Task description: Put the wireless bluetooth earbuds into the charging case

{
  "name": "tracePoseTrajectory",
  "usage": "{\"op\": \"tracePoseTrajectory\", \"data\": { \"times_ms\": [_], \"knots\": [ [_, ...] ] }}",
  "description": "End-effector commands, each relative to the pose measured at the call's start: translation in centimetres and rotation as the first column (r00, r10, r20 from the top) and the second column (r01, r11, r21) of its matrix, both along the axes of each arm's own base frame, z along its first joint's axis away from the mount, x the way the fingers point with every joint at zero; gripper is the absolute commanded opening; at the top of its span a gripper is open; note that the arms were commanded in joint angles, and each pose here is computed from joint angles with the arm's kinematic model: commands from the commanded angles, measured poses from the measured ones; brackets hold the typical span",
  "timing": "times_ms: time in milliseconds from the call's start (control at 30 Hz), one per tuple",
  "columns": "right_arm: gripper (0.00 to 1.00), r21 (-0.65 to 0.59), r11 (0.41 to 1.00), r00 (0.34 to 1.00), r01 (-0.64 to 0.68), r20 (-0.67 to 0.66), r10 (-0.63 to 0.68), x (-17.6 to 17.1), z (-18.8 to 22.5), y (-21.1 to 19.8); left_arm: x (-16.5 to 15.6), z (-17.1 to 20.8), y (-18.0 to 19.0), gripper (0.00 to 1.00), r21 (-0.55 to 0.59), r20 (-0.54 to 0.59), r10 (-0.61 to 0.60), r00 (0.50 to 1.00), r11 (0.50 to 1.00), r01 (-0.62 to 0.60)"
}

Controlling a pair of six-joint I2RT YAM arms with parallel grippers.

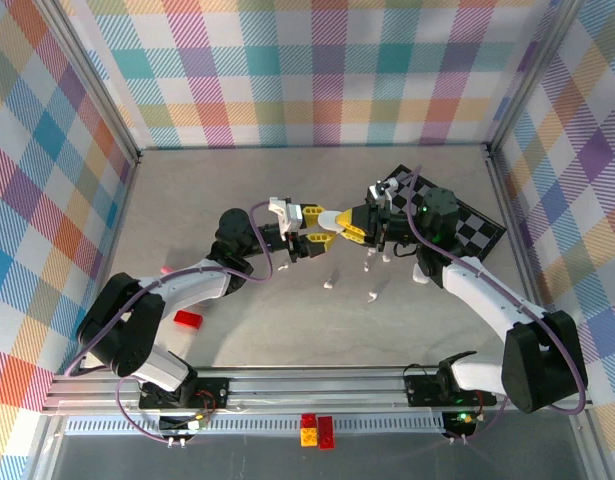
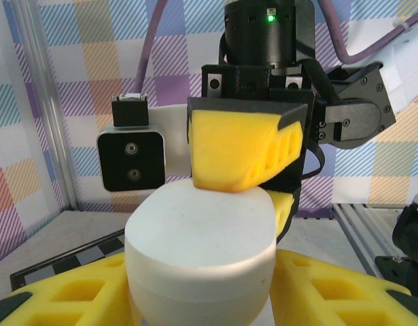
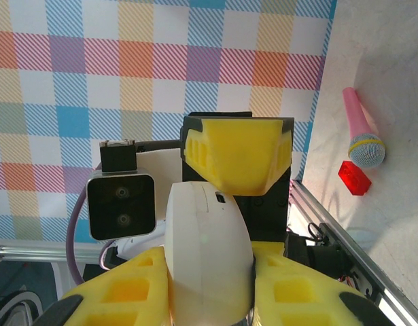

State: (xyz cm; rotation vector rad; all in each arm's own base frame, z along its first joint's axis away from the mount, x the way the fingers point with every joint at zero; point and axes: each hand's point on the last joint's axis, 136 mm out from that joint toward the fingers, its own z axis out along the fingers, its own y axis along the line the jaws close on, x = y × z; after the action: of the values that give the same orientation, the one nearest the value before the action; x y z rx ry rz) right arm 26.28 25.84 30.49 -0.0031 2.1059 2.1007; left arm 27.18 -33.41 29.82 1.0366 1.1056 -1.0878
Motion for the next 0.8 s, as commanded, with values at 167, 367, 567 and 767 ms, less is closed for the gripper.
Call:
{"op": "tracePoseTrajectory", "data": {
  "times_ms": [167, 367, 567, 767],
  "knots": [
    [0.06, 0.022, 1.000, 0.997, -0.011, 0.076, 0.009, -0.34, 1.96, -0.11, -0.37, 2.23, -0.49, 0.45, -0.062, 0.043, -0.036, 0.998, 0.997, 0.038],
    [0.06, 0.015, 1.000, 0.997, -0.012, 0.071, 0.011, -0.28, 1.55, -0.07, -0.51, 2.54, -0.47, 0.45, -0.073, 0.040, -0.045, 0.998, 0.996, 0.048],
    [0.06, 0.016, 1.000, 0.997, -0.013, 0.075, 0.012, -0.31, 1.65, -0.06, -0.64, 2.54, -0.53, 0.46, -0.072, 0.035, -0.057, 0.998, 0.996, 0.059],
    [0.08, 0.002, 1.000, 0.998, -0.007, 0.070, 0.007, -0.22, 1.20, -0.08, -0.72, 2.47, -0.58, 0.37, -0.069, 0.034, -0.066, 0.997, 0.995, 0.068]
  ]
}}
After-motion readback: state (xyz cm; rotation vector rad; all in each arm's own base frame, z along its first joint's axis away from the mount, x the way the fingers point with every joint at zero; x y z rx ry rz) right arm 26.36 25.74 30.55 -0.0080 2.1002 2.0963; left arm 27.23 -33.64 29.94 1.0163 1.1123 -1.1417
